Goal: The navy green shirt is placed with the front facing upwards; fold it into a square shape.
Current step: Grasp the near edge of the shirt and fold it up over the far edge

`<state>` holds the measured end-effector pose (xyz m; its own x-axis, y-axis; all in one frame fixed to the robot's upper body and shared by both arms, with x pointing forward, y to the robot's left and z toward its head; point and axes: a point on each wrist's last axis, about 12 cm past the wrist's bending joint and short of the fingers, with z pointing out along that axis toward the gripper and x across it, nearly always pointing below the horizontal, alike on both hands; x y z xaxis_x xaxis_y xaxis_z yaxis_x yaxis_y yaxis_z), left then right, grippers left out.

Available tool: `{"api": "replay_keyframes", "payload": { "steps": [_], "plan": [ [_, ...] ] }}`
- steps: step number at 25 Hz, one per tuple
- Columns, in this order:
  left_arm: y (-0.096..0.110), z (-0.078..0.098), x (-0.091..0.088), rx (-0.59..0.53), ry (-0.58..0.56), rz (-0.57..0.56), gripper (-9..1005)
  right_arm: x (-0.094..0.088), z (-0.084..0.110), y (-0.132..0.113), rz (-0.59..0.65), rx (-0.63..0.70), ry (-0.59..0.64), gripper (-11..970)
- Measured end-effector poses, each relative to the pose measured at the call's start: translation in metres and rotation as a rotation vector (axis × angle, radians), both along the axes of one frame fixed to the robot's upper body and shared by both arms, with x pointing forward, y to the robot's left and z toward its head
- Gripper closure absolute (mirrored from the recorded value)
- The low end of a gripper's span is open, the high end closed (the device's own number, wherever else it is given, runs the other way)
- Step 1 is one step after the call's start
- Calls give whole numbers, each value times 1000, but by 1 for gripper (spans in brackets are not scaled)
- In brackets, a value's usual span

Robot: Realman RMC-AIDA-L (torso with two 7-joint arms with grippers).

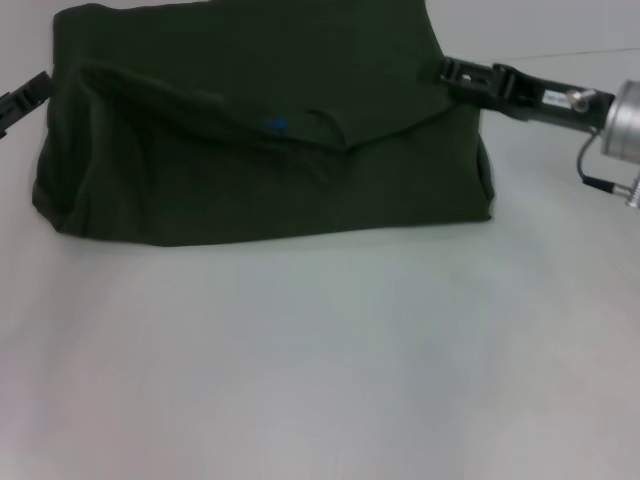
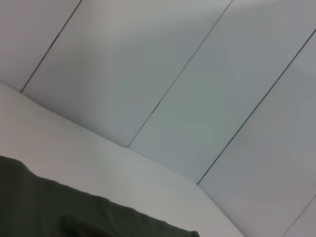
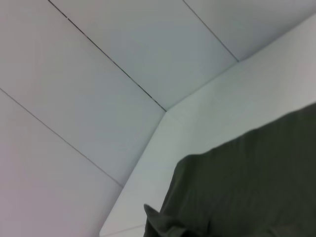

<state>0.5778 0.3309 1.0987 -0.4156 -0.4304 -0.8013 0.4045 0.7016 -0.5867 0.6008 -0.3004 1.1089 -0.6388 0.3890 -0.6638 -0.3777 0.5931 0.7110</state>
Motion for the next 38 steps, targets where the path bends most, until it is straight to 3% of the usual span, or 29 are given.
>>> {"api": "replay_keyframes", "payload": {
  "steps": [9, 17, 26, 38],
  "plan": [
    [4, -4, -26, 7, 18, -108, 121, -40, -13, -32, 22, 37, 98, 39],
    [0, -6, -29, 27, 53, -158, 119, -58, -14, -69, -25, -44, 269, 43],
    [-8, -4, -22, 43, 49, -187, 118, -51, -7, -93, -117, -92, 305, 45],
    [-18, -5, -20, 55, 58, -232, 118, -25, -18, -53, -69, -157, 317, 45]
  ]
}}
